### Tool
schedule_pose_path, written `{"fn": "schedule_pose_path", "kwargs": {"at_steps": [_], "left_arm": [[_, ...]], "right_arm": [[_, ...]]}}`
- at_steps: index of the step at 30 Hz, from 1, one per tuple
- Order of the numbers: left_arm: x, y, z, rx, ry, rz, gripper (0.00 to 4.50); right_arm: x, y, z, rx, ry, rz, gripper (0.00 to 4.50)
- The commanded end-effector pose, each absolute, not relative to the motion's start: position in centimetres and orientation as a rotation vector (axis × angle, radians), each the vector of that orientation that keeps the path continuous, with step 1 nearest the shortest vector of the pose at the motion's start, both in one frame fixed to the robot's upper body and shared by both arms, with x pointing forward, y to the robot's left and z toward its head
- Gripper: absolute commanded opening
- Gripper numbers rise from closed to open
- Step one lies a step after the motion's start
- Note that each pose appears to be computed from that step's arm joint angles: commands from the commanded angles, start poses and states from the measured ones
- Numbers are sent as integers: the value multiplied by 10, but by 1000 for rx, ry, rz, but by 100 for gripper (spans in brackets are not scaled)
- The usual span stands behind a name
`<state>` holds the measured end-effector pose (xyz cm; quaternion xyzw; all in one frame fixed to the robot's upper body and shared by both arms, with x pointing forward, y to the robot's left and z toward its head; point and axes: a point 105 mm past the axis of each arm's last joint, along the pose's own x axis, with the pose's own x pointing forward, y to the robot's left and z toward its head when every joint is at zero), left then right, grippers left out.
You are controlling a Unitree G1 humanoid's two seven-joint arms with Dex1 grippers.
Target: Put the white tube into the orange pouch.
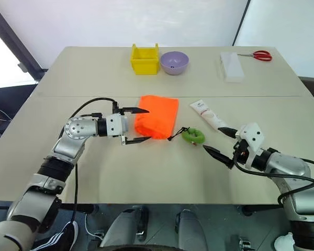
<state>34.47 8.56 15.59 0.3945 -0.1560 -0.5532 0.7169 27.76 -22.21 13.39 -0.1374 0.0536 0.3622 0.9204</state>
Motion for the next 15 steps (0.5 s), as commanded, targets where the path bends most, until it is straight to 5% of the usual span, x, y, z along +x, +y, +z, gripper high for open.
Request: {"fn": "schedule_pose_path", "kwargs": {"at_steps": [1, 15], "left_arm": [[347, 85, 166, 1007, -443, -1180, 450], [343, 80, 150, 1114, -521, -1000, 450]], "right_arm": [[278, -221, 144, -303, 57, 733, 446], [279, -214, 148, -317, 42, 746, 446]]}}
